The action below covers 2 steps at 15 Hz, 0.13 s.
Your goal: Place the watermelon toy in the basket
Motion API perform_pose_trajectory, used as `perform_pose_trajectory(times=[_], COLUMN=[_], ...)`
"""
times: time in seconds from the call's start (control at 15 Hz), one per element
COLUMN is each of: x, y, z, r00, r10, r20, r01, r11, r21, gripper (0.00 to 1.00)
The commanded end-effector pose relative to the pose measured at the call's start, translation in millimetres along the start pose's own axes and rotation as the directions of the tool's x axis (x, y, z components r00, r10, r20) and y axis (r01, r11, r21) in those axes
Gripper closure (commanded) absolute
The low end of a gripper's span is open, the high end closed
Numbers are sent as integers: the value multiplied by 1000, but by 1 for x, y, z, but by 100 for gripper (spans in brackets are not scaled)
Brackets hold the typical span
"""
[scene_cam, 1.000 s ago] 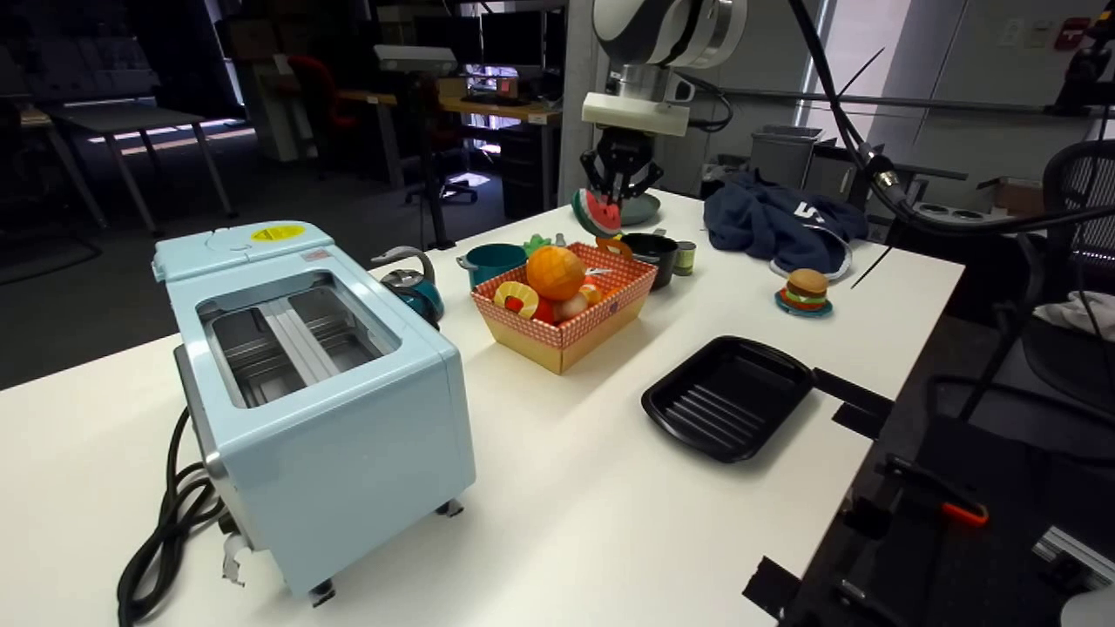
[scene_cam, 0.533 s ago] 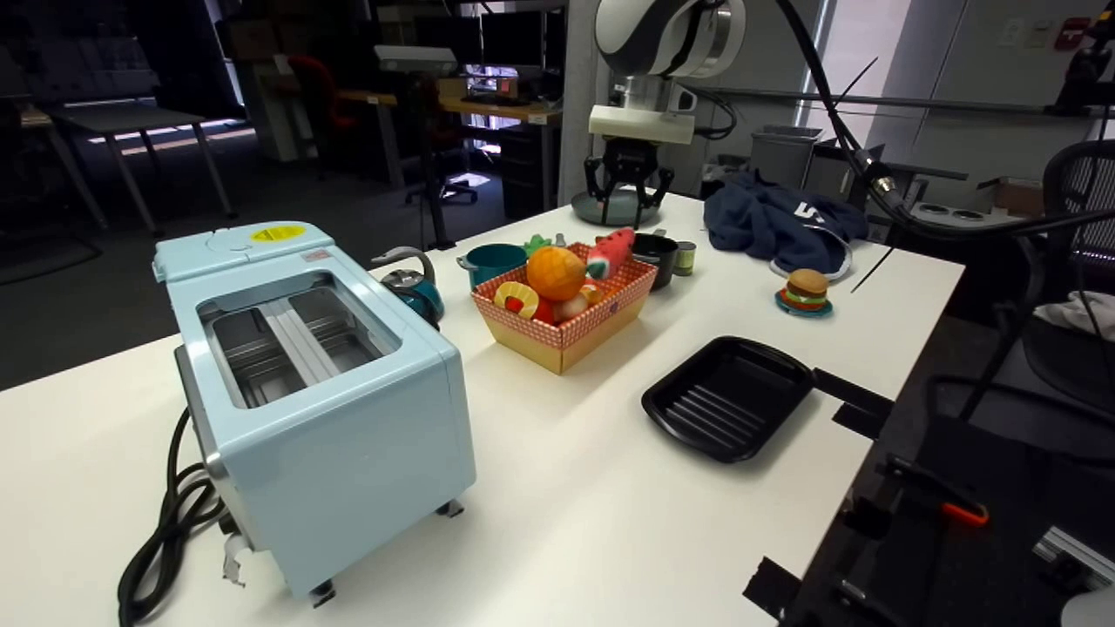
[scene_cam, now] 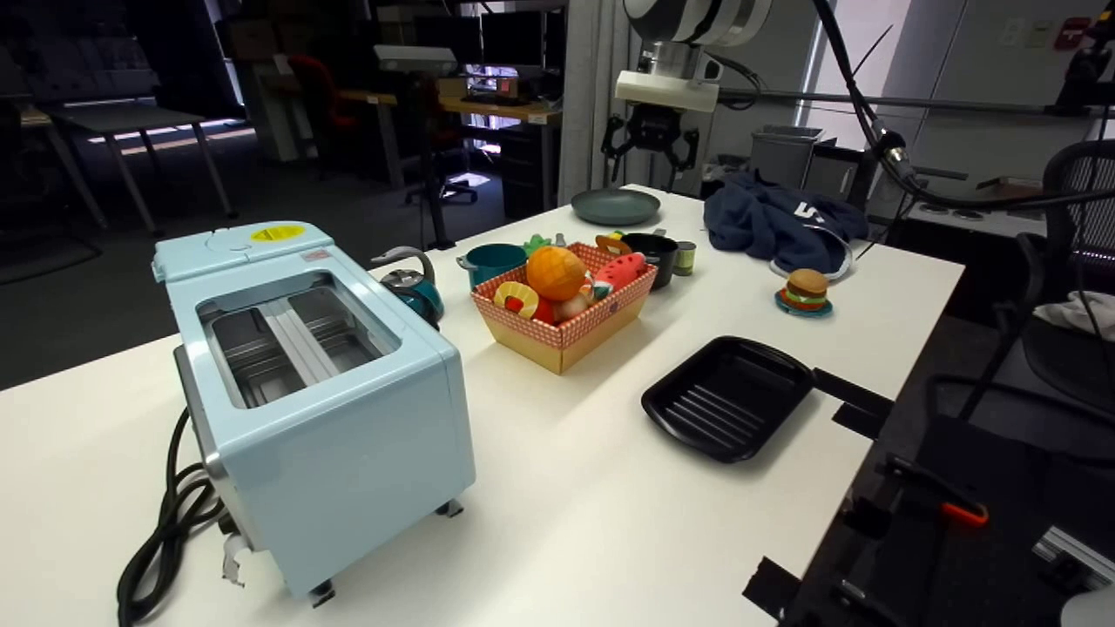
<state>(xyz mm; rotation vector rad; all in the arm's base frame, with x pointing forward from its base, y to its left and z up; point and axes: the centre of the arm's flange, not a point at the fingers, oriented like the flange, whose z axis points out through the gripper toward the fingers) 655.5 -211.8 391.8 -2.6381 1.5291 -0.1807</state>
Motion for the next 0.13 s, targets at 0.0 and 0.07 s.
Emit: perform_pose_trajectory(times=[0.0,0.07], x=[3,5], y=[2,3], z=[-5,-8], r00=[1000,1000], r10=[5,7], r20=[-1,-1], r01=[-5,-7], r11=[1000,1000], r21=[0,0], gripper=[0,0])
